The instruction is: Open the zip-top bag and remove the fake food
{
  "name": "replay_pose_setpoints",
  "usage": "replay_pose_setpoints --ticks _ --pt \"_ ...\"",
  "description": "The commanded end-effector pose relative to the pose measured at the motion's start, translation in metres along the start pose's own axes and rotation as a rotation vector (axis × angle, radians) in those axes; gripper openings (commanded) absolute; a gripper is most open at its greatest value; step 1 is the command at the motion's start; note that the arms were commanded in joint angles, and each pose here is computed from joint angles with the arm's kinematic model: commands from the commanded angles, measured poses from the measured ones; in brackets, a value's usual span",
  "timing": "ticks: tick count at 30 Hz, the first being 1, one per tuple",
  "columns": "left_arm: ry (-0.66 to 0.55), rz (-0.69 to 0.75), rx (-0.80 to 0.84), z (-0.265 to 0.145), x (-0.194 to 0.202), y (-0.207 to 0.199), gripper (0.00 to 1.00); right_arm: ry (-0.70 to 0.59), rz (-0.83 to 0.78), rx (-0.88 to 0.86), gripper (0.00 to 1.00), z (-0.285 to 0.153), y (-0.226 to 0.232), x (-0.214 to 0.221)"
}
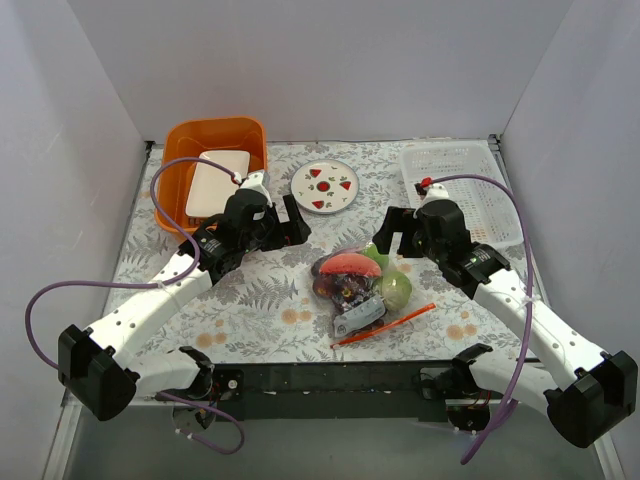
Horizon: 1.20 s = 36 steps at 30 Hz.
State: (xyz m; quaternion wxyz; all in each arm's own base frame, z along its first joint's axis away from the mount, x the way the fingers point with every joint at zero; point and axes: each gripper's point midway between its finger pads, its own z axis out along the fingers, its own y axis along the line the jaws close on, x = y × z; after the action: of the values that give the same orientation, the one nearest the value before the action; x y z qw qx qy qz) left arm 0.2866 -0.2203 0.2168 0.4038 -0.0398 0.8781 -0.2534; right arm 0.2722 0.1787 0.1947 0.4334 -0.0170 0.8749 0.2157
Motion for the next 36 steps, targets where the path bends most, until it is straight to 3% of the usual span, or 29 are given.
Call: replay_pose_setpoints --ticks 1,8,16,25,29,36 --pt "-0.031 -0.005 0.011 -0.01 -0.013 -0.007 0.98 -0.001 -0.021 -0.013 0.98 -0.004 0.002 -0.002" --pt "0.058 0.011 0.099 -0.007 0.008 -0.019 0.98 0.099 -0.034 -0.028 0.98 0.0 0.002 0.024" --pt "0.195 0.058 0.071 0.001 0.096 -0.028 0.98 0.127 -0.009 -0.029 0.98 -0.007 -0.005 0.044" --pt "0.329 -0.06 0.122 -0.008 0.187 -0.026 0.9 0.156 0.02 -0.041 0.97 -0.008 -0.013 0.07" --pt "0.366 -0.105 0.211 -0.016 0.208 -0.039 0.84 0.196 0.034 -0.065 0.96 0.001 -0.008 0.092" --pt "0.335 -0.154 0.273 -0.01 0.212 -0.044 0.78 0.237 0.026 -0.079 0.9 0.018 0.01 0.107"
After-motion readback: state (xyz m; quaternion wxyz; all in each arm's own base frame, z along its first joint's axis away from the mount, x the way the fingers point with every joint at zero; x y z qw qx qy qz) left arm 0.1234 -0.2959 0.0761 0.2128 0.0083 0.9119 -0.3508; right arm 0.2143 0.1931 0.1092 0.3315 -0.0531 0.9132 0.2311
